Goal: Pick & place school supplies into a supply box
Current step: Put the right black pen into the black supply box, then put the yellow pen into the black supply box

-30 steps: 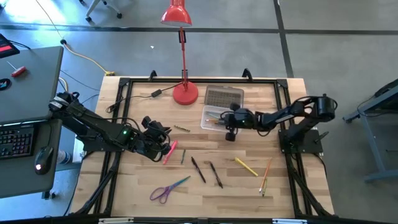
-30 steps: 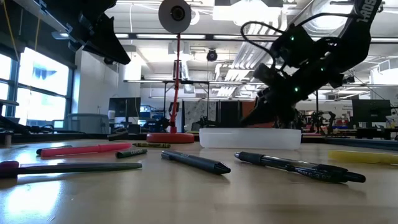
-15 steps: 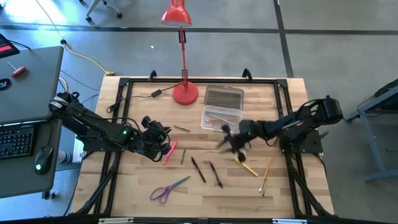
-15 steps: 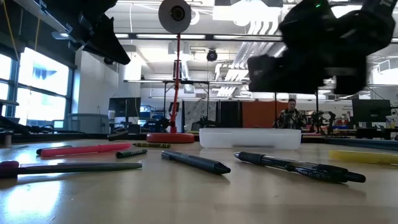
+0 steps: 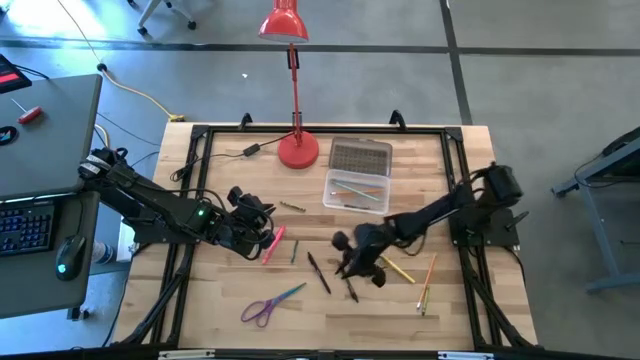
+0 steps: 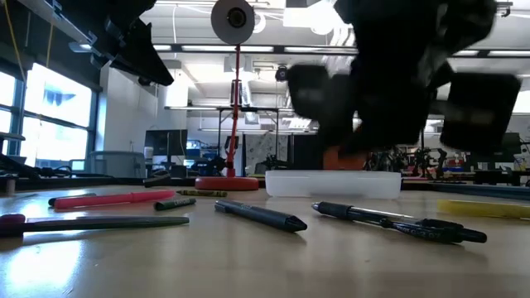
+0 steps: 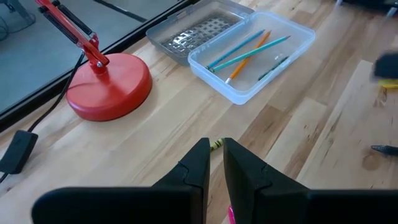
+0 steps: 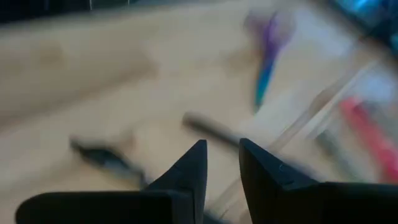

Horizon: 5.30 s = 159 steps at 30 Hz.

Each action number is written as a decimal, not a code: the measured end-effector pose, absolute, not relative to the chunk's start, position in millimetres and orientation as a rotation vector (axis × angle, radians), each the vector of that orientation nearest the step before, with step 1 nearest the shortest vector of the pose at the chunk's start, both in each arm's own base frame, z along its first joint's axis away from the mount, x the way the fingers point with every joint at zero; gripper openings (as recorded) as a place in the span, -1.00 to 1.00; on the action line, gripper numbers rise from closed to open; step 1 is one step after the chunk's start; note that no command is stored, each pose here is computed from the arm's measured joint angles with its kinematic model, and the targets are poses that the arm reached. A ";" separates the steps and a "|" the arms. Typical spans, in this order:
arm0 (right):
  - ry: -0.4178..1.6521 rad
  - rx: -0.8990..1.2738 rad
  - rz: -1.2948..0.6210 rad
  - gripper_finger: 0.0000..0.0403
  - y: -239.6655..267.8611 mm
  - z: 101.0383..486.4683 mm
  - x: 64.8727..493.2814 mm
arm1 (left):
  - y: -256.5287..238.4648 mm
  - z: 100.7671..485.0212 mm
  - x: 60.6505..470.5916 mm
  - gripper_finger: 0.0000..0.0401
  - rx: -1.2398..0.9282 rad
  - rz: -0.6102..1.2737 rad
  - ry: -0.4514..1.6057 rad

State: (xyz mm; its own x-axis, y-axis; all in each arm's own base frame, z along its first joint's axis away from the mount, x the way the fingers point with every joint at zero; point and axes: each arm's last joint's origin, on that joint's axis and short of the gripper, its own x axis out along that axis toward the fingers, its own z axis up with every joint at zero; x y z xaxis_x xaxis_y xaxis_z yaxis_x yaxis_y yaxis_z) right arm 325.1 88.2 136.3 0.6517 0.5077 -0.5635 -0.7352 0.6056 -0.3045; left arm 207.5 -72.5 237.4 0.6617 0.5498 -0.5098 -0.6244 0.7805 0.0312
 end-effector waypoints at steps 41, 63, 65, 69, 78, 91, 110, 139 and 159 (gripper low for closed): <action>0.772 -1.121 0.945 -0.84 119.8 130.5 328.9 | -73.7 236.5 207.8 -0.61 -0.141 0.619 0.567; 1.045 -0.703 -0.179 -0.93 13.0 222.3 305.1 | -74.0 238.5 209.6 -0.61 -0.151 0.632 0.530; 1.031 -0.527 -0.283 -0.93 -8.4 226.5 303.2 | -74.0 238.5 209.6 -0.61 -0.150 0.633 0.530; 1.028 -0.229 -0.375 -0.92 -44.0 221.7 302.1 | -74.0 238.5 209.5 -0.61 -0.150 0.633 0.530; 1.269 -0.094 -0.405 -0.92 -74.0 173.9 302.7 | -73.8 238.2 209.2 -0.61 -0.147 0.633 0.534; 1.333 -0.235 -0.477 -0.66 -76.3 164.5 303.6 | -73.7 238.2 209.1 -0.61 -0.143 0.639 0.531; 1.194 0.036 -0.377 -0.49 37.5 240.7 248.1 | -73.7 238.4 209.3 -0.61 -0.152 0.641 0.526; 0.829 0.323 -0.281 -0.49 136.8 118.8 157.0 | -73.8 238.7 209.6 -0.61 -0.186 0.652 0.509; 0.749 0.268 -0.322 -0.49 140.8 82.1 163.8 | -73.5 238.7 209.4 -0.61 -0.192 0.659 0.504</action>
State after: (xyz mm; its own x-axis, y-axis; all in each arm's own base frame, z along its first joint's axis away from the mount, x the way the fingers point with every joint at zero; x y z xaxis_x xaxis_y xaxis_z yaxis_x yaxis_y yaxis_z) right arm 163.8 140.8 82.1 0.6873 -0.1896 -0.7012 0.3782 0.9176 0.1226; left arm 209.4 -73.5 238.7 0.6759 0.5365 -0.5052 -0.6278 0.7782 -0.0135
